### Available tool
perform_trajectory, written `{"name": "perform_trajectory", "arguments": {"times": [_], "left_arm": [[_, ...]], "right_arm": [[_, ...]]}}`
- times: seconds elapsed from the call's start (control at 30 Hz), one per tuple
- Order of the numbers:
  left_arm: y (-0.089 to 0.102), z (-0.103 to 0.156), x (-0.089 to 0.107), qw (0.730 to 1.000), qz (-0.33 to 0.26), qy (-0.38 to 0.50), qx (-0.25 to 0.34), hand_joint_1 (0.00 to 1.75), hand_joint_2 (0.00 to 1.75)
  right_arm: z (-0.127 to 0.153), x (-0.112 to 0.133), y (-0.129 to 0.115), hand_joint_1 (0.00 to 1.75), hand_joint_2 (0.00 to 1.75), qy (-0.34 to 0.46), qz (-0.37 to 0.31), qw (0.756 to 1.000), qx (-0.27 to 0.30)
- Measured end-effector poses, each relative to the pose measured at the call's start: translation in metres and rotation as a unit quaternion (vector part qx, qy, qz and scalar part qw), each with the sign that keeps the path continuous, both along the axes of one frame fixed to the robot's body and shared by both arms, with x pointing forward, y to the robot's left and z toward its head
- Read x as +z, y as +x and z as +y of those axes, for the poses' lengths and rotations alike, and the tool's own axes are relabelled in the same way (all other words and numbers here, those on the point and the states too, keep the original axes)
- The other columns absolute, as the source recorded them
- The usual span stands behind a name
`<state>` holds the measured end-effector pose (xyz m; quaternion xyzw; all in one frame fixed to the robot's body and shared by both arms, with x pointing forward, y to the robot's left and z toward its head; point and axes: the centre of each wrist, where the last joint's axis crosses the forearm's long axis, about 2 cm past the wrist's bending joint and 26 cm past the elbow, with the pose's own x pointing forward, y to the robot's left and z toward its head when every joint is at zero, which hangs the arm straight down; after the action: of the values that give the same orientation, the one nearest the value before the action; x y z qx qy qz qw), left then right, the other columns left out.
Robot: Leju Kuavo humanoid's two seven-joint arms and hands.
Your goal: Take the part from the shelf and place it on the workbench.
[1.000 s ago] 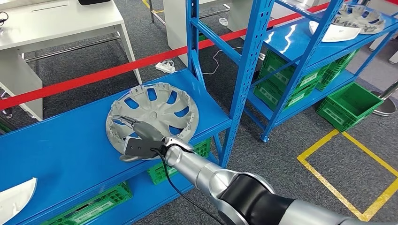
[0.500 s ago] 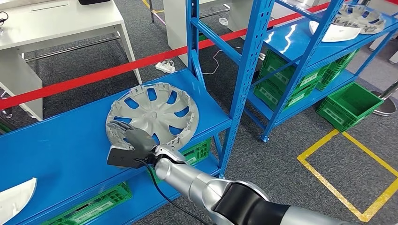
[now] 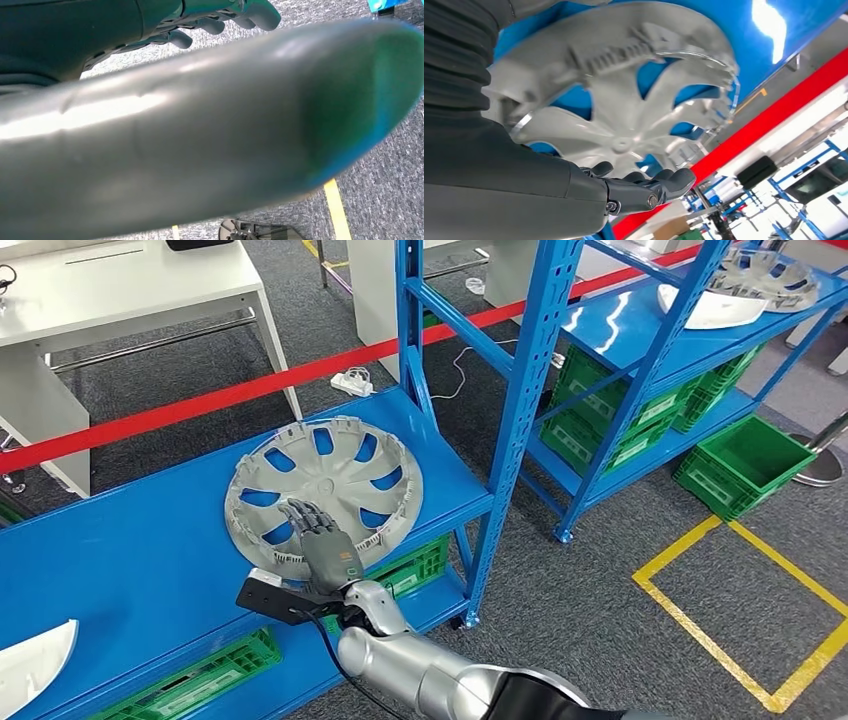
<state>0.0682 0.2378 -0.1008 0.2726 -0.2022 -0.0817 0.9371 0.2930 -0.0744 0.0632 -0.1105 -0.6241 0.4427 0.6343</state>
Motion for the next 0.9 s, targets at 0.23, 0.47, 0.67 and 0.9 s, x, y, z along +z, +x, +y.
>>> {"name": "perform_trajectory", "arguments": {"times": [0.23, 0.47, 0.67, 0.9], "left_arm": [[0.003, 0.0, 0.001, 1.0, -0.004, 0.004, 0.0, 0.0, 0.0], [0.004, 0.001, 0.001, 1.0, -0.006, 0.005, 0.011, 0.0, 0.0], [0.001, 0.002, 0.0, 1.0, -0.01, 0.002, 0.027, 0.0, 0.0], [-0.003, 0.002, -0.001, 0.999, -0.012, 0.0, 0.034, 0.0, 0.0]], "right_arm": [[-0.006, -0.013, -0.015, 0.0, 1.75, 0.0, 0.021, 1.0, 0.007], [-0.006, -0.015, -0.018, 0.0, 1.75, -0.03, 0.027, 0.999, 0.013], [-0.01, -0.012, -0.013, 0.0, 1.75, -0.097, 0.012, 0.995, -0.015], [-0.036, -0.017, -0.004, 0.0, 1.75, -0.191, 0.001, 0.98, -0.05]]}}
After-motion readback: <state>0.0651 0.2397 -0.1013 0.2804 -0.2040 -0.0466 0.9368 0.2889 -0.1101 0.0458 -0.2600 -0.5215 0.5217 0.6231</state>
